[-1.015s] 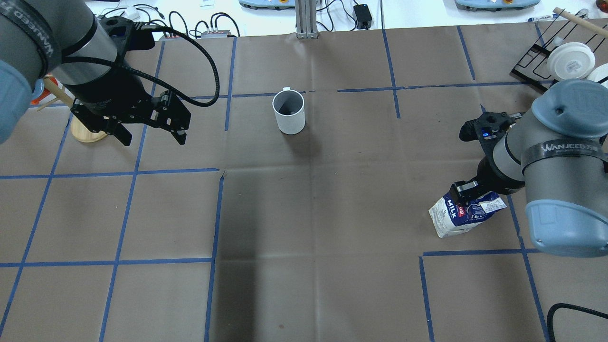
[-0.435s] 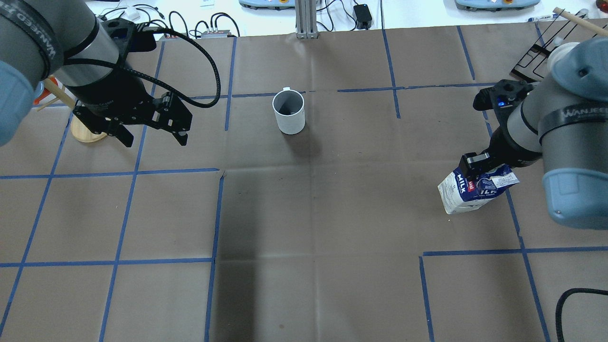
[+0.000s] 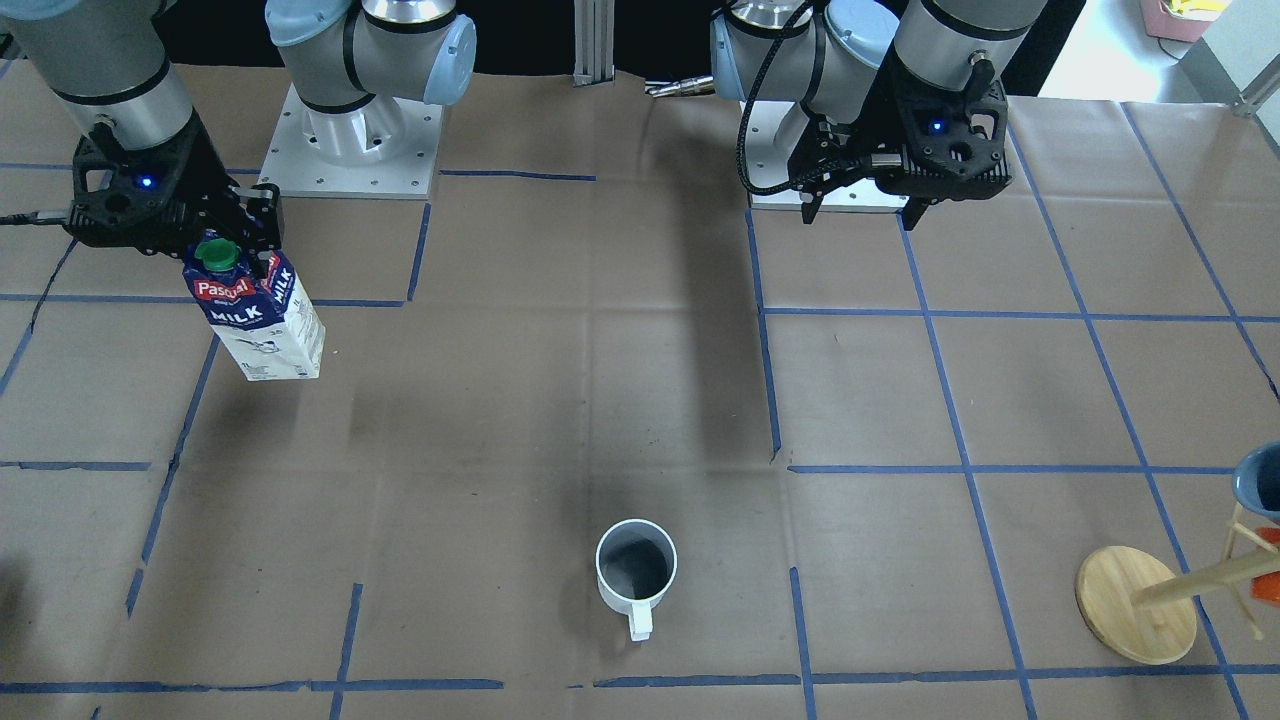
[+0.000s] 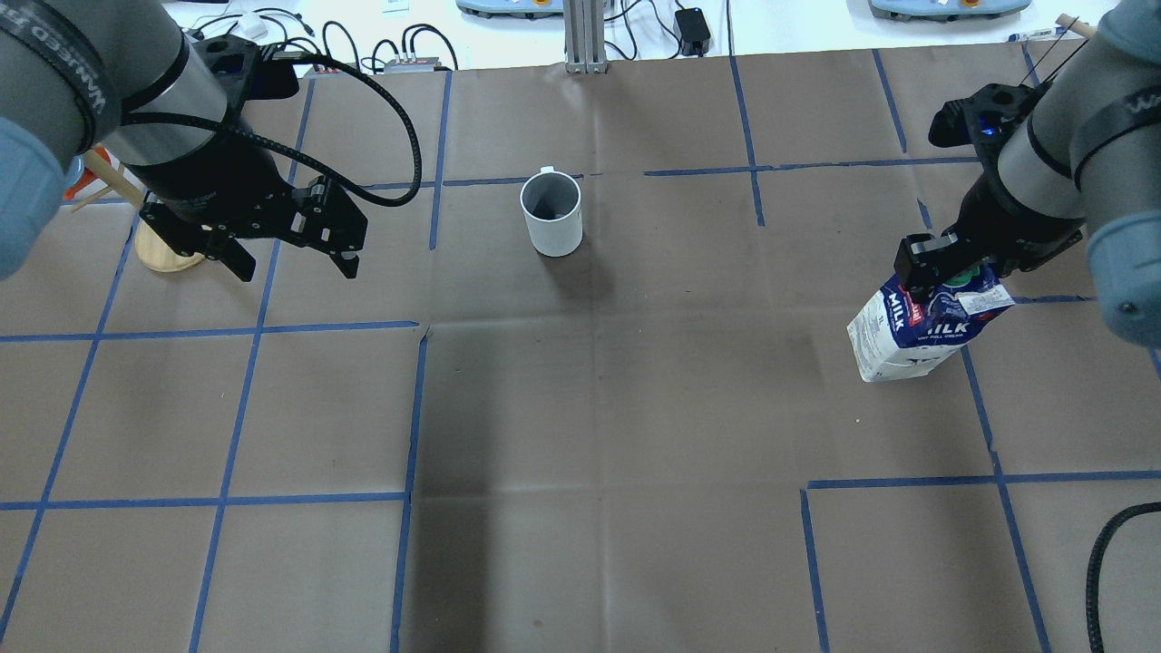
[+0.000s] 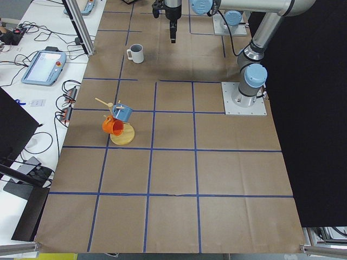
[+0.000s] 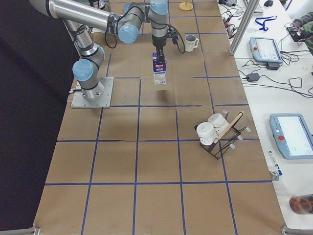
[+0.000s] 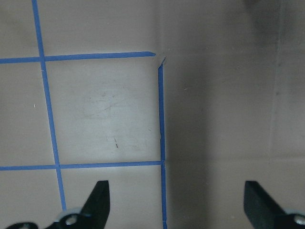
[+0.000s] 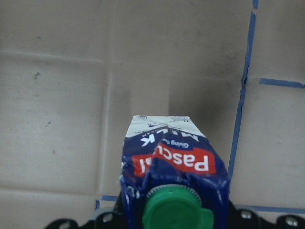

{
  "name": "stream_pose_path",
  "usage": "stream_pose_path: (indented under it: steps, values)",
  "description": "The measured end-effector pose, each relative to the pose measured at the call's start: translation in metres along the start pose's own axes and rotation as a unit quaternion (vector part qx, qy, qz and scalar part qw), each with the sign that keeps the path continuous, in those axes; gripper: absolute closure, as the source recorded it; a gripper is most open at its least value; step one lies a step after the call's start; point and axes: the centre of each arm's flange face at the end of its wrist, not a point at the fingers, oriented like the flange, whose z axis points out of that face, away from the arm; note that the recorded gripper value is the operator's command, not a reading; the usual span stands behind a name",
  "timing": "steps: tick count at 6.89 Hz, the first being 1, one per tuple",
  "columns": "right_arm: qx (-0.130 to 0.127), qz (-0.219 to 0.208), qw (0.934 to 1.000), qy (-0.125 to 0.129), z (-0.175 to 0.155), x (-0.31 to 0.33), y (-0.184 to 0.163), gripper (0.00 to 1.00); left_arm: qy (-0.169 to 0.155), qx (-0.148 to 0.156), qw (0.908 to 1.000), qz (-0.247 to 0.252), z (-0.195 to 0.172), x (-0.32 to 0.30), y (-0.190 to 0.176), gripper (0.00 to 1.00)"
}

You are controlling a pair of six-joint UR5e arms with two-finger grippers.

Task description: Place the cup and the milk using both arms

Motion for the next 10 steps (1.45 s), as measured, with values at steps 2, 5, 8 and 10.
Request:
stream_pose_path:
  steps: [2, 5, 8, 10]
  values:
    - [-0.010, 0.018, 0.9998, -0.007, -0.022, -0.002, -0.038, 0.41, 0.000, 0.001, 1.0000, 0.001, -0.001, 0.000, 0.001, 0.00]
    - [-0.012, 0.010, 0.9999, -0.004, -0.031, -0.080, -0.146, 0.41, 0.000, 0.002, 1.0000, 0.000, -0.001, 0.000, 0.002, 0.00]
    - [-0.008, 0.013, 0.9999, -0.008, 0.013, -0.204, -0.241, 0.41, 0.000, 0.001, 1.0000, 0.001, -0.001, 0.000, 0.002, 0.00]
    - [-0.015, -0.002, 0.9998, -0.010, 0.056, -0.256, -0.267, 0.41, 0.000, 0.001, 1.0000, 0.001, -0.001, 0.000, 0.003, 0.00]
